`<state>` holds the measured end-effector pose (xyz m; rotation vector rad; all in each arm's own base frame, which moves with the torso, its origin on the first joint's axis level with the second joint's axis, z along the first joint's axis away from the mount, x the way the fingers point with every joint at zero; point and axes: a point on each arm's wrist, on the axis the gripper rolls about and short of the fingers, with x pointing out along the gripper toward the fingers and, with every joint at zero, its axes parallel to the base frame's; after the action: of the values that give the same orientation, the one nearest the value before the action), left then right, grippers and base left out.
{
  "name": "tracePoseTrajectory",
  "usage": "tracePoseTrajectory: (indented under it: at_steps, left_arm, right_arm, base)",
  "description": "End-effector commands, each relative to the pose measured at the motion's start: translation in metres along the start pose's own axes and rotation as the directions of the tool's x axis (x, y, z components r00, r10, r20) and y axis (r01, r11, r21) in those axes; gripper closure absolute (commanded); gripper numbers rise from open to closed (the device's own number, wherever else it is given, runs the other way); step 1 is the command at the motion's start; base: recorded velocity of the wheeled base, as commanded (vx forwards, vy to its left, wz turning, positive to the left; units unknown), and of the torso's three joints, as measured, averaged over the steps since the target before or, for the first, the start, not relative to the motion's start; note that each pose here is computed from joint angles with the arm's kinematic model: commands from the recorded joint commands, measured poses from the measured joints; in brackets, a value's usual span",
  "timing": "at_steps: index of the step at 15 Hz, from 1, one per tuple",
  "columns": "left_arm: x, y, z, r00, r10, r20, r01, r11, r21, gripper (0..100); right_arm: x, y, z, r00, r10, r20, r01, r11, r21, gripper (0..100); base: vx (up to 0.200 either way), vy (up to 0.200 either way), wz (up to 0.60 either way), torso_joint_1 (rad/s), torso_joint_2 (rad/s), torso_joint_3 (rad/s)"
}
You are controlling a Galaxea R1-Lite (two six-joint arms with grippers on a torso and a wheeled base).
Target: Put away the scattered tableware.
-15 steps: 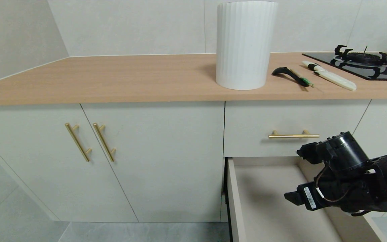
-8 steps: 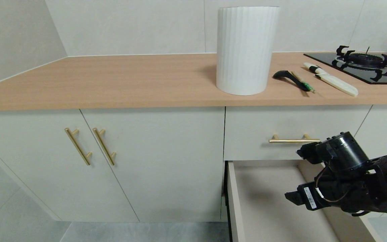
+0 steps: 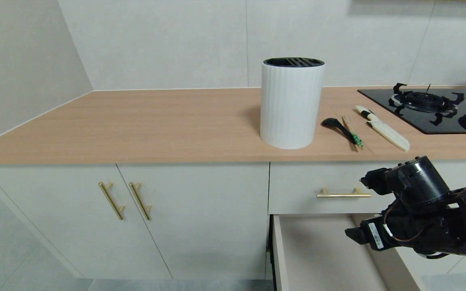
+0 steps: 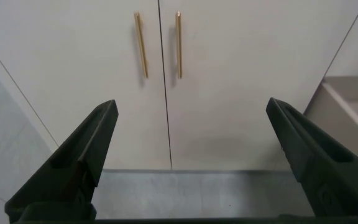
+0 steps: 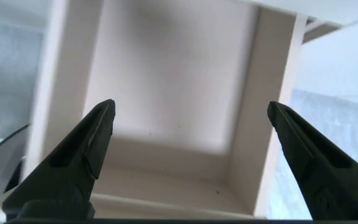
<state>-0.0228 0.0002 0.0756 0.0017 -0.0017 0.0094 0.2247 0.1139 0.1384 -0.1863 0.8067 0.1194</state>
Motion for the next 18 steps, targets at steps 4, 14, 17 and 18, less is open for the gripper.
tracePoseTrajectory:
  at_steps: [4,14,17,18]
  left_arm:
    - [0.000,0.000,0.000,1.000,0.001,0.000,-0.001,1.000,0.000,0]
    - [0.000,0.000,0.000,1.000,0.000,0.000,0.000,1.000,0.000,0]
    - [0.000,0.000,0.000,1.000,0.001,0.000,-0.001,1.000,0.000,0]
    - [0.000,0.000,0.000,1.000,0.000,0.000,0.000,1.000,0.000,0]
  right_arm:
    - [-0.003,0.002,0.006,0.999,0.006,0.035,-0.006,1.000,-0.001,0]
    - [-0.032,0.001,0.116,0.948,-0.024,0.316,-0.040,0.980,0.195,0]
    - [-0.018,-0.004,0.121,0.954,-0.051,0.294,-0.026,0.967,0.253,0]
    - [-0.015,-0.008,0.125,0.956,-0.065,0.285,-0.017,0.961,0.275,0]
  base:
    - [0.000,0.000,0.00,0.107,-0.28,-0.169]
    - [0.000,0.000,0.00,0.003,-0.01,-0.003]
    - [0.000,0.000,0.00,0.000,0.00,0.000]
    - [0.000,0.000,0.00,0.000,0.00,0.000]
